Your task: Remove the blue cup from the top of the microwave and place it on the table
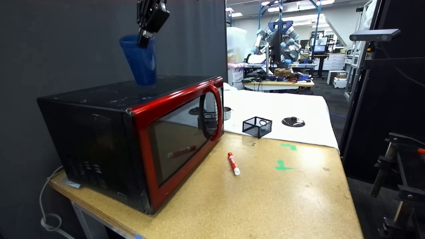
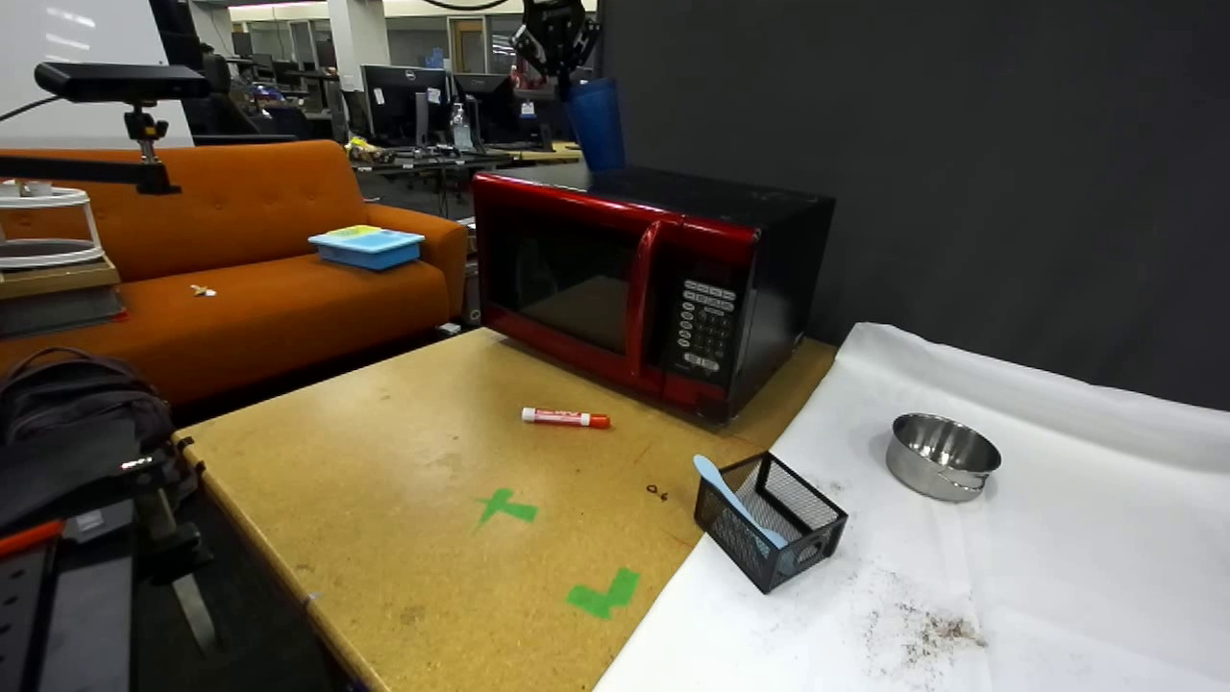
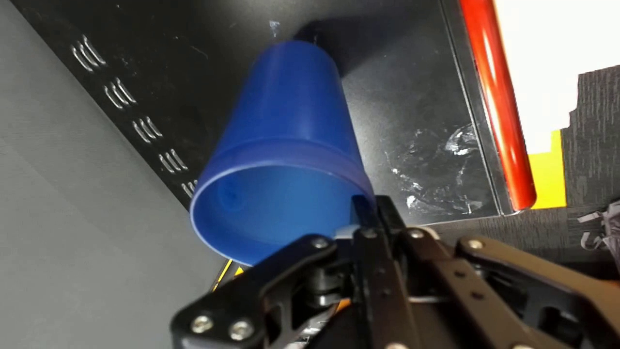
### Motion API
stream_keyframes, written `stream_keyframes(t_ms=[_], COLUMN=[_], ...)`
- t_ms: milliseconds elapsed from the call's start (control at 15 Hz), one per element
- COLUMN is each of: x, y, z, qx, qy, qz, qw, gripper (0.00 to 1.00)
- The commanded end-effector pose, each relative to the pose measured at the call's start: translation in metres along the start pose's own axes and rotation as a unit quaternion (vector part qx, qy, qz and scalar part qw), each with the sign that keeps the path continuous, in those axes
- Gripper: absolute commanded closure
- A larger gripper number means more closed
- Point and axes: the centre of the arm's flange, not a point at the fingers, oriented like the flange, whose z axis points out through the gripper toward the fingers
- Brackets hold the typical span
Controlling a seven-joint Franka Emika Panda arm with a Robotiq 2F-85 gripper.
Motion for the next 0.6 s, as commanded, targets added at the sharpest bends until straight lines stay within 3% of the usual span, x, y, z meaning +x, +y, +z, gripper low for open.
stream_keyframes(t_ms=[0, 333, 533], x=[-0.002, -0.019, -0.060], y=[-0.010, -0.038, -0.070], z=[-0.035, -0.100, -0.103], qx=[-0.015, -0.039, -0.008], qy=[-0.012, 0.025, 0.043], qz=[-0.002, 0.054, 0.124], qw=[0.9998, 0.9975, 0.9913], gripper=[0.99, 0.99, 0.99])
